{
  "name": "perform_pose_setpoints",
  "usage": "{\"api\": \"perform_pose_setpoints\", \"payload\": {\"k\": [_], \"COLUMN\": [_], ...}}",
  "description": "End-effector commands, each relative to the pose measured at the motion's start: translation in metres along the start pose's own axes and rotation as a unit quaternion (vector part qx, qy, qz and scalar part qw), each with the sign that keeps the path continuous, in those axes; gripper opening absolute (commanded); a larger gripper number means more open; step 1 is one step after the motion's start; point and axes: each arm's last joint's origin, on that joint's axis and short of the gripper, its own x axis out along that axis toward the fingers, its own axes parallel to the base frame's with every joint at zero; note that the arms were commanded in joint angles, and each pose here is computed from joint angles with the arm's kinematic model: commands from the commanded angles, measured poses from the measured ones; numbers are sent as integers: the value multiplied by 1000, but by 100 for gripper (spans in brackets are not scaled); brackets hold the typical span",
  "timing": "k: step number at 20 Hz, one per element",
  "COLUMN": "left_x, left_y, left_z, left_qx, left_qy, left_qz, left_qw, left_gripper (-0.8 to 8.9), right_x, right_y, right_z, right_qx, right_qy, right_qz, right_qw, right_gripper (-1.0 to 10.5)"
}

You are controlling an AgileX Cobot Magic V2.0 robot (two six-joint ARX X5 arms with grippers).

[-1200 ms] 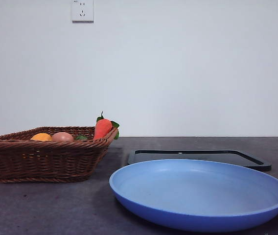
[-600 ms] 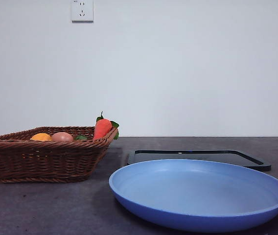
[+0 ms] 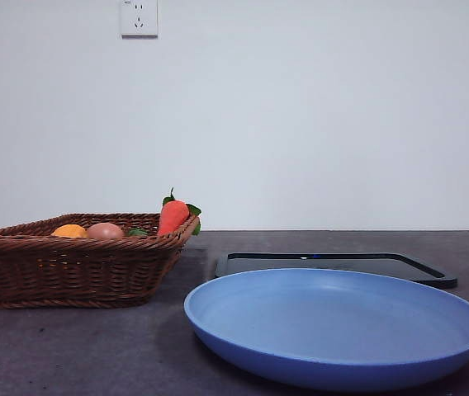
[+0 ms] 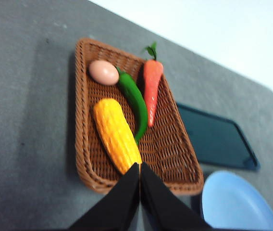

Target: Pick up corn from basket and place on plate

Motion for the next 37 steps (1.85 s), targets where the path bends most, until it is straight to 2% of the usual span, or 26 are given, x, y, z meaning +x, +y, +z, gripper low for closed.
{"api": "perform_pose_setpoints", "payload": {"k": [1, 5, 9, 12, 13, 16, 17, 21, 28, 37], "left_x": [-4, -6, -7, -5, -4, -4, -4, -4, -5, -5], "left_y": [-6, -12, -17, -17, -17, -18, -18, -18, -18, -18], "left_z": [8, 12, 12, 11, 11, 12, 12, 12, 13, 13], "left_qx": [47, 54, 64, 62, 61, 60, 61, 61, 61, 59], "left_qy": [29, 78, 135, 160, 161, 158, 158, 158, 157, 157], "left_qz": [-9, -31, -46, -50, -49, -50, -50, -50, -50, -50], "left_qw": [998, 995, 988, 984, 984, 984, 984, 984, 984, 984], "left_gripper": [5, 4, 4, 16, 60, 305, 341, 339, 339, 339], "right_x": [-2, -2, -2, 2, 4, 7, 9, 21, 80, 165], "right_y": [5, 10, 18, 22, 22, 22, 21, 20, 15, 4], "right_z": [11, 20, 27, 35, 38, 39, 39, 38, 31, -16], "right_qx": [-34, -47, -63, -69, -70, -67, -66, -59, -55, -52], "right_qy": [35, 95, 181, 205, 207, 213, 217, 244, 316, 431], "right_qz": [4, 7, 21, 29, 29, 28, 27, 32, 55, 68], "right_qw": [999, 994, 981, 976, 975, 974, 974, 967, 945, 898], "right_gripper": [2, 2, 2, 11, 51, 194, 208, 208, 208, 208]}}
